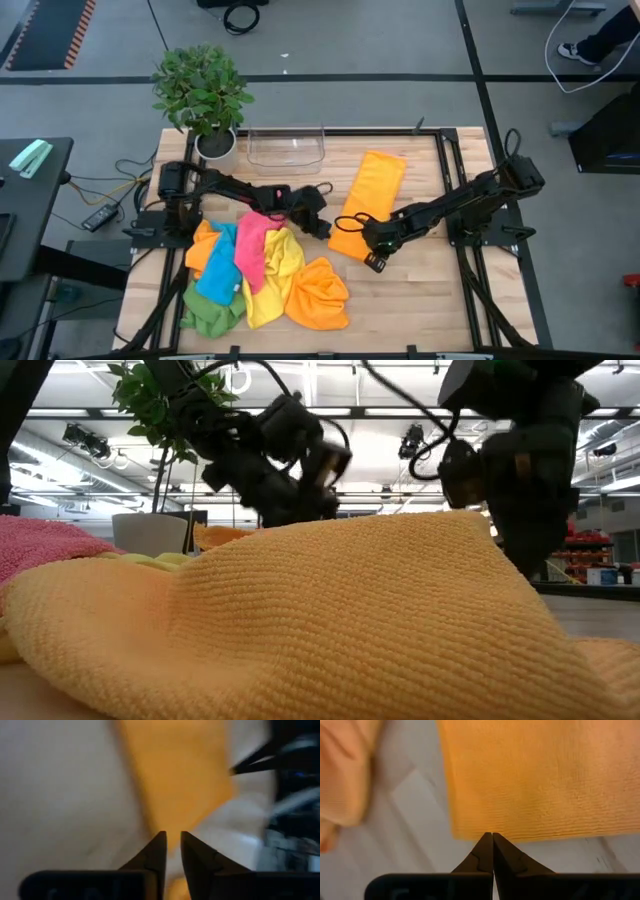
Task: Fold microfiber towels
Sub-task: Fold the top right orange microfiber cloth
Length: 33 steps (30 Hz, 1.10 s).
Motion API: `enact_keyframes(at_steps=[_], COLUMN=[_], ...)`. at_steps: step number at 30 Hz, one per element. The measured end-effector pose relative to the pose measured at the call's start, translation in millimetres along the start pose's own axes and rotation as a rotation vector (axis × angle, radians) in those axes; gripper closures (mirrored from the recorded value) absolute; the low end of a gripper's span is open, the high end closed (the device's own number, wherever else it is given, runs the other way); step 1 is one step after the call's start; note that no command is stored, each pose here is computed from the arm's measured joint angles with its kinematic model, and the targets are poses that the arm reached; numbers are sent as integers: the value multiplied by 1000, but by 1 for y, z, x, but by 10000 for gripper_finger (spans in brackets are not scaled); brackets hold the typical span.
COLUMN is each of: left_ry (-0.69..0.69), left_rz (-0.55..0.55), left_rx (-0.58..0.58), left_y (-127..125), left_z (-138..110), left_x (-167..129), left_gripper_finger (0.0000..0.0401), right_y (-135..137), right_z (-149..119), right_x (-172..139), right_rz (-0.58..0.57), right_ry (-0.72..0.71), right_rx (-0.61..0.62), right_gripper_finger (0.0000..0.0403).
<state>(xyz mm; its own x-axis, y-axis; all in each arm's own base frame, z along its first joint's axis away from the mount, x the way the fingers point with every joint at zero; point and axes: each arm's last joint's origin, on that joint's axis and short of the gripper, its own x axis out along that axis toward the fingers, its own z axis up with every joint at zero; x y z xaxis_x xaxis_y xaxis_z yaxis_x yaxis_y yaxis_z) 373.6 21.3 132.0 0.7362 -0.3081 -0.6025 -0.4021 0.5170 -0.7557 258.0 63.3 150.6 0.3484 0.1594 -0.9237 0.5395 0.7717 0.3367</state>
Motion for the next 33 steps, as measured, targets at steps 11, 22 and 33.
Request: enact_keyframes(at_steps=[11,22,33], left_ry=[33,-76,30], left_rz=[-139,159,182], left_rx=[962,1647,1723], left_y=[-33,-45,-21], left_z=[-20,-45,-50], left_x=[-8,8,29], left_gripper_finger=[275,226,197], right_y=[25,42,54], right_z=[-33,-63,-66], right_x=[-20,-20,-9], right_rz=[-2,-77,-115], right_ry=[-120,-238,-384], right_rx=[-198,-533,-704], right_gripper_finger=[398,303,209])
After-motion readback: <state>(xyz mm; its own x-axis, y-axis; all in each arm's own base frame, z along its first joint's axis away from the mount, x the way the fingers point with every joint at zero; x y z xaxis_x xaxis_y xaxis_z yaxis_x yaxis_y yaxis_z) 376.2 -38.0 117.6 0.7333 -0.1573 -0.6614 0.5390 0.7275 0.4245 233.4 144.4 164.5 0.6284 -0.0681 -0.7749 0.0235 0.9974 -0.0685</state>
